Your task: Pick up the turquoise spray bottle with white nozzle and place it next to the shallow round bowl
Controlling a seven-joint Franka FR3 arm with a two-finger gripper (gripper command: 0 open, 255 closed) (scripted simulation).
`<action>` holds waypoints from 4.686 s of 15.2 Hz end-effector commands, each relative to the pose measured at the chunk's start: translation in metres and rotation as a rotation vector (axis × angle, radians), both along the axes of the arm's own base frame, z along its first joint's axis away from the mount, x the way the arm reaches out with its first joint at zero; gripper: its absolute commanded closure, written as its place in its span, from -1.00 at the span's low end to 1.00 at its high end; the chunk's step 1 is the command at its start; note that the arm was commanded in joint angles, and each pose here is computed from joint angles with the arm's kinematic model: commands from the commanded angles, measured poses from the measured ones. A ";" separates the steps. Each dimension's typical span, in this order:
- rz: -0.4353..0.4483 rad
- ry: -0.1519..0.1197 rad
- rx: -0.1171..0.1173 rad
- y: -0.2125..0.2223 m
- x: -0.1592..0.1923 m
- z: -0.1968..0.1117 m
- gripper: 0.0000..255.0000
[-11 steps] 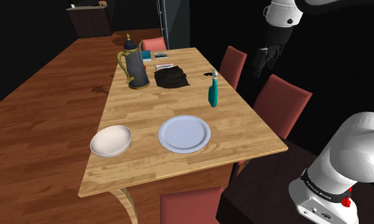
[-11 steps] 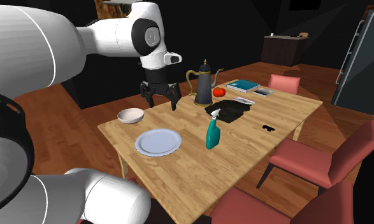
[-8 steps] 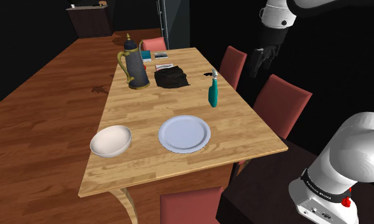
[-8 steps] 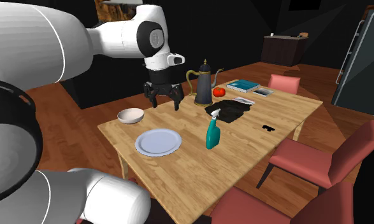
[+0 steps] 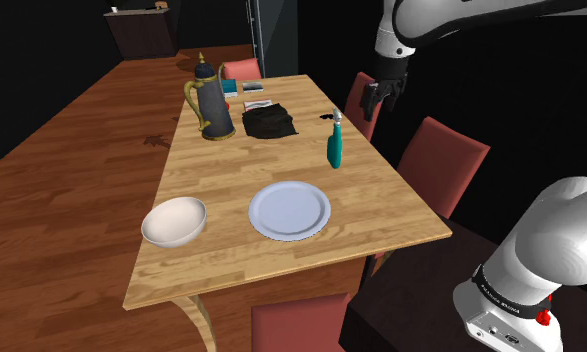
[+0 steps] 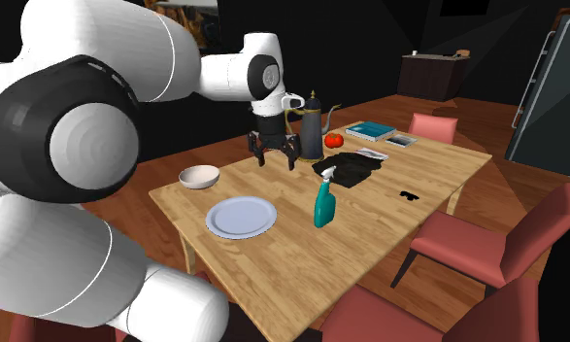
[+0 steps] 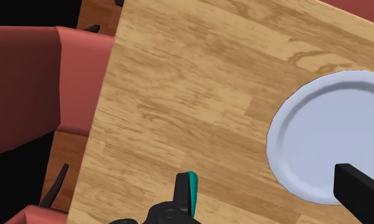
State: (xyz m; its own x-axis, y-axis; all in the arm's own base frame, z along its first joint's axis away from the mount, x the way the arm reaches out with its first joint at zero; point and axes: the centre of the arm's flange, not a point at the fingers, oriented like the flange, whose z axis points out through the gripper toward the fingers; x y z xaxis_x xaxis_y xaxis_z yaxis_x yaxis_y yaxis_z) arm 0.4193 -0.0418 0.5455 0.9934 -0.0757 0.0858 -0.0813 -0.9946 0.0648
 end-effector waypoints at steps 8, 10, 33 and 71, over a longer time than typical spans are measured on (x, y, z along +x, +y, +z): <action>-0.063 0.007 -0.013 -0.043 0.101 -0.046 -1.00; -0.077 0.008 -0.016 -0.053 0.123 -0.057 -1.00; -0.126 0.014 -0.026 -0.095 0.201 -0.133 -1.00; -0.126 0.014 -0.026 -0.056 0.195 -0.002 1.00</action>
State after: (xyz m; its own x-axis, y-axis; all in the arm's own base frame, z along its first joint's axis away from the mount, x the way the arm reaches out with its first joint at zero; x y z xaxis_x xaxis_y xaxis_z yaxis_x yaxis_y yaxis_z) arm 0.6185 -0.1102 0.5410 0.9775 -0.1973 0.0753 -0.2038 -0.9747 0.0920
